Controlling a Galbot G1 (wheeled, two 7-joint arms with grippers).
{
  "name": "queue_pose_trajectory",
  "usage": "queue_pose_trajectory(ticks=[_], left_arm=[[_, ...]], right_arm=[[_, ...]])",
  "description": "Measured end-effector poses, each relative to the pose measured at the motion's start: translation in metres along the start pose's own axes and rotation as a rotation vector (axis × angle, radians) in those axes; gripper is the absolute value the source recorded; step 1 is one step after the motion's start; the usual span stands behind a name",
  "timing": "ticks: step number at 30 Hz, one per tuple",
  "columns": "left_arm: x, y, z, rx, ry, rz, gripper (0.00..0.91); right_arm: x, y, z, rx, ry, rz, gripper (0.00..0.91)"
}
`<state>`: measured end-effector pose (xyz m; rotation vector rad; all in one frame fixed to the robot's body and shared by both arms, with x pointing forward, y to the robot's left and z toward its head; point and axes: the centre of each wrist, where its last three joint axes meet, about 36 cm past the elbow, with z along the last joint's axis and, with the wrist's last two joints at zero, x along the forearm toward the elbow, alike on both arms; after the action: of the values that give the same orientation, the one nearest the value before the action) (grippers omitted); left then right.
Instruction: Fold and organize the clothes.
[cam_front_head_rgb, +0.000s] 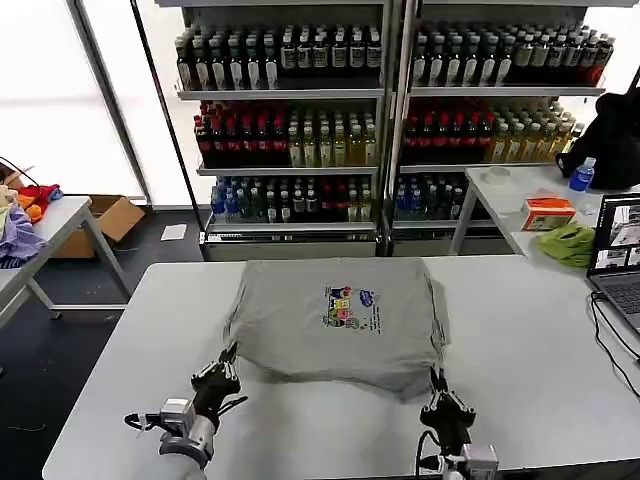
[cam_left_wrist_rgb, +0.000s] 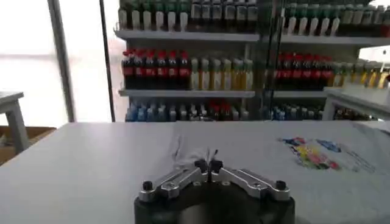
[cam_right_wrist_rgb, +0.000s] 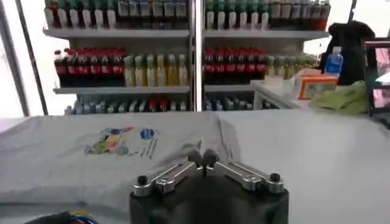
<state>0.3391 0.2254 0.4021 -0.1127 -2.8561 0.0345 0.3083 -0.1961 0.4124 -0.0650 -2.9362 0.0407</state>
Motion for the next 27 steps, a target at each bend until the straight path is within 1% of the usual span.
queue_pose_trajectory(ticks=[6, 8, 13, 17, 27], left_arm=[[-0.015, 0.006, -0.004, 0.008, -0.015, -0.005, 0.000], [-0.021, 0.007, -0.005, 0.007, -0.018, -0.002, 0.010], [-0.042, 0.011, -0.010, 0.014, -0.017, 0.012, 0.000], [-0.060, 0.012, -0.012, 0.024, -0.007, 0.024, 0.000], [-0.107, 0.016, -0.027, 0.030, 0.009, 0.029, 0.000]], right_arm=[[-0.033, -0.001, -0.005, 0.013, -0.013, 0.002, 0.000], [-0.045, -0.001, -0.004, 0.019, -0.011, 0.003, 0.000], [-0.076, 0.000, -0.006, 0.024, -0.008, 0.009, 0.000], [-0.103, 0.002, -0.012, 0.024, -0.007, 0.008, 0.000], [-0.160, 0.008, -0.034, 0.025, 0.008, 0.005, 0.000]])
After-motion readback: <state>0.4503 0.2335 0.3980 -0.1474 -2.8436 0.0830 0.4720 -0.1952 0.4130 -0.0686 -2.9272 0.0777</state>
